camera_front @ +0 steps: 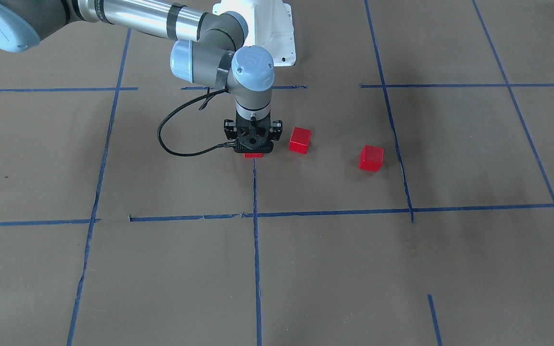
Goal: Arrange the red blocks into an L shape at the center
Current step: 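Set the red cube down beside the other cubes and open the right gripper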
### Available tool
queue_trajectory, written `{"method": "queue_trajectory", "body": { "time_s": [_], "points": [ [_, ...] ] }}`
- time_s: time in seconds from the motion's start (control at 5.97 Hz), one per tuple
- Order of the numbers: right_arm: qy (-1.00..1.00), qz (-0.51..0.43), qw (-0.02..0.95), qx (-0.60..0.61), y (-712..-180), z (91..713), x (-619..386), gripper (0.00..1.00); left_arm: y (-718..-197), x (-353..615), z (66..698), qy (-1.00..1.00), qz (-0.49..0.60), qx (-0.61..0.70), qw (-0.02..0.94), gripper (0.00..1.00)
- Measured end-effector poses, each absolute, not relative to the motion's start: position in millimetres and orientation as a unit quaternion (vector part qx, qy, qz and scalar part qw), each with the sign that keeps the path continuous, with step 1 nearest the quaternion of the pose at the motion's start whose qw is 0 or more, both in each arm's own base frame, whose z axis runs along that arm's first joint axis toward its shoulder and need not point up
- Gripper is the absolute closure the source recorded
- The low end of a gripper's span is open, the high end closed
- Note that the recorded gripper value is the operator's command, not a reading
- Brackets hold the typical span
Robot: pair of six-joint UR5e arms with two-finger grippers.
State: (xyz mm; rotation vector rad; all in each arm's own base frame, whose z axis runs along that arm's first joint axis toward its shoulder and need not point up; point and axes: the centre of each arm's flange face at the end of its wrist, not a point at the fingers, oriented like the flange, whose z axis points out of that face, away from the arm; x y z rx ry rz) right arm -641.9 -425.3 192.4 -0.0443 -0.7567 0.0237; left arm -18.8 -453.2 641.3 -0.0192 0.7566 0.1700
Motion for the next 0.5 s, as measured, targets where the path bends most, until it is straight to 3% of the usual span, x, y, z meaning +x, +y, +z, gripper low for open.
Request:
{"method": "queue_trajectory", "body": {
  "time_s": [0.5],
  "points": [
    [-0.407,0.036,0.913,-0.010,-494,166,-561,0.00,-455,-18,626,0.369,0.089,0.004,0.925,0.00]
  ]
}}
